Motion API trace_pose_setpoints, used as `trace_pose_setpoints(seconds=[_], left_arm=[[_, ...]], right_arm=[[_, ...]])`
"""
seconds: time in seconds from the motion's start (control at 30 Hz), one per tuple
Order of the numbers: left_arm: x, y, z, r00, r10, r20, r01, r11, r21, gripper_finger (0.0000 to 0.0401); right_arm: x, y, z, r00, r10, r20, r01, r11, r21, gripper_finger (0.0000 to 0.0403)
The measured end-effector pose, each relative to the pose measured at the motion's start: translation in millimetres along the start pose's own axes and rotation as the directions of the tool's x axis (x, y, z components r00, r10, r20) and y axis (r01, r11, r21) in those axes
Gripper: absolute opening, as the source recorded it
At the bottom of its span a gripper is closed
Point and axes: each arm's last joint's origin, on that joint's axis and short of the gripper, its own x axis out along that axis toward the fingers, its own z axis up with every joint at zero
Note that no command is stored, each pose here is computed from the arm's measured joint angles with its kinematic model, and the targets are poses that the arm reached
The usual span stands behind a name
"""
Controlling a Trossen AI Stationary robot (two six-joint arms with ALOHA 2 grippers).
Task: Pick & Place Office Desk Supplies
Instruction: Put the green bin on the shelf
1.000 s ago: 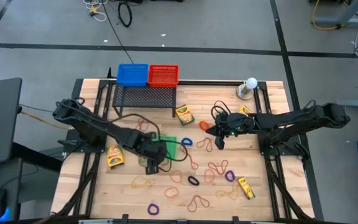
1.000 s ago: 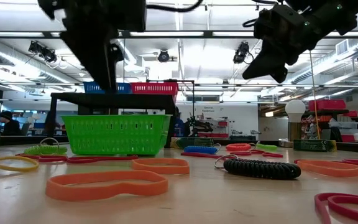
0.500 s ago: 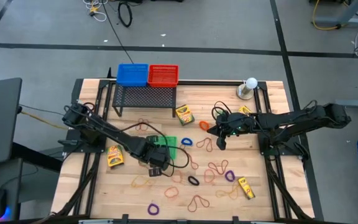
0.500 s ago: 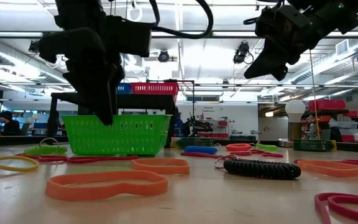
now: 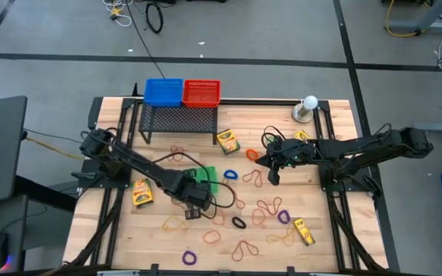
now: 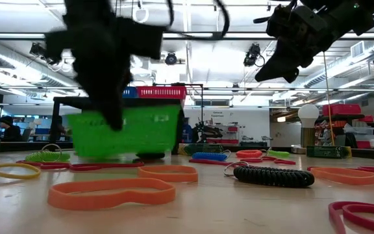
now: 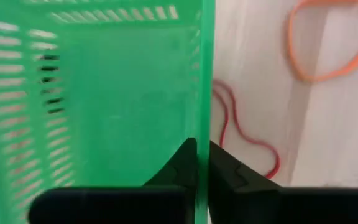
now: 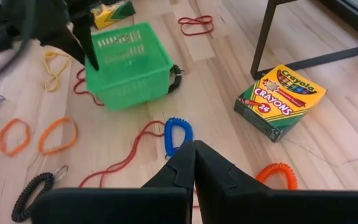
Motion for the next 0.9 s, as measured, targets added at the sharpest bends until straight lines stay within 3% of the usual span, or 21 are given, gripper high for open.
trace_pose_setpoints(seconds=[0.17,0.5,0.7,0.9], left_arm=[[-37.2,-0.4,23.2,0.996,-0.032,0.089,0.030,0.999,0.031,0.0012],[-156.6,33.3,52.3,0.971,0.084,0.222,-0.105,0.991,0.086,0.0012],[-184.7,71.8,46.8,0.973,0.209,0.102,-0.223,0.963,0.151,0.0011],[-195.9,121.1,18.5,0.967,0.255,0.020,-0.254,0.947,0.198,0.0011]], right_arm=[[0.1,0.1,0.0,1.000,0.002,0.000,-0.002,1.000,0.000,0.0009],[0.1,0.2,0.4,1.000,0.003,0.003,-0.003,1.000,0.002,0.0009],[0.1,0.4,1.4,1.000,0.005,0.014,-0.006,1.000,0.014,0.0009],[-0.2,1.6,6.6,0.998,0.018,0.068,-0.019,1.000,0.020,0.0009]])
